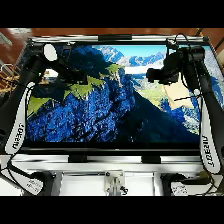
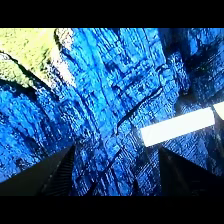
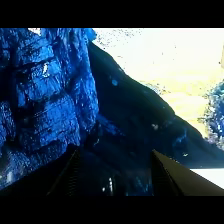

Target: Fold the shirts.

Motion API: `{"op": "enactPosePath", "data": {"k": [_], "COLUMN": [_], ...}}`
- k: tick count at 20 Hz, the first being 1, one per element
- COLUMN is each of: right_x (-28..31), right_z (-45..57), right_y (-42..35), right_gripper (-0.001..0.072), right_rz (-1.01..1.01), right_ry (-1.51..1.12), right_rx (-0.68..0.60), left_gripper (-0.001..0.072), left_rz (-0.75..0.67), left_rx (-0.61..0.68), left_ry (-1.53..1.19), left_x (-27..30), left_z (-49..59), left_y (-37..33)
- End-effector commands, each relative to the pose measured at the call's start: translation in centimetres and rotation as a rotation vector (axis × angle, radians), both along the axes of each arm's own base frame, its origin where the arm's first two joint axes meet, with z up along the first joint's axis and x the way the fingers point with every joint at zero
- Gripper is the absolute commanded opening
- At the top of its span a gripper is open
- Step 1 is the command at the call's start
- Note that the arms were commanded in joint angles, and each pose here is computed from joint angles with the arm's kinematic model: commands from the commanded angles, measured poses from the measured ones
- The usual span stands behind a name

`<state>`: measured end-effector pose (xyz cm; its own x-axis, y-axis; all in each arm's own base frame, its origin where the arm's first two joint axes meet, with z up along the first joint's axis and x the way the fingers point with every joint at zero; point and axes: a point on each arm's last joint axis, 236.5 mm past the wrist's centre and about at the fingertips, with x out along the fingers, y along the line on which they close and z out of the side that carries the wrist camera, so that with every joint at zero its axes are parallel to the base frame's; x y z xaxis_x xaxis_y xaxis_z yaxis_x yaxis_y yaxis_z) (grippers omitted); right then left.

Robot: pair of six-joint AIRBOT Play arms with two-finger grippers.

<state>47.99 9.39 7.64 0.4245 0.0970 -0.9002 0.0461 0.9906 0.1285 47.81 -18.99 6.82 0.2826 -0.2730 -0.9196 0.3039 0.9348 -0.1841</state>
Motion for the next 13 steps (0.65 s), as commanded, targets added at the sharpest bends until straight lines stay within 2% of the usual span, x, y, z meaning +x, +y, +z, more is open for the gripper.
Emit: {"op": "enactPosePath", "data": {"k": [1,13], "right_x": [0.0,2.4], "right_z": [0.0,1.4], "right_y": [-0.1,0.4], "right_gripper": [0.0543,0.0544], "right_rz": [0.007,0.005], "right_ry": [0.004,-0.115], "right_rx": [-0.013,0.009], "left_gripper": [0.0601,0.0602], "left_rz": [-0.003,-0.004], "left_rx": [0.012,0.008], "left_ry": [0.026,-0.001], "left_x": [-0.6,0.1], "left_z": [-0.2,-0.1], "left_y": [0.3,0.4]}}
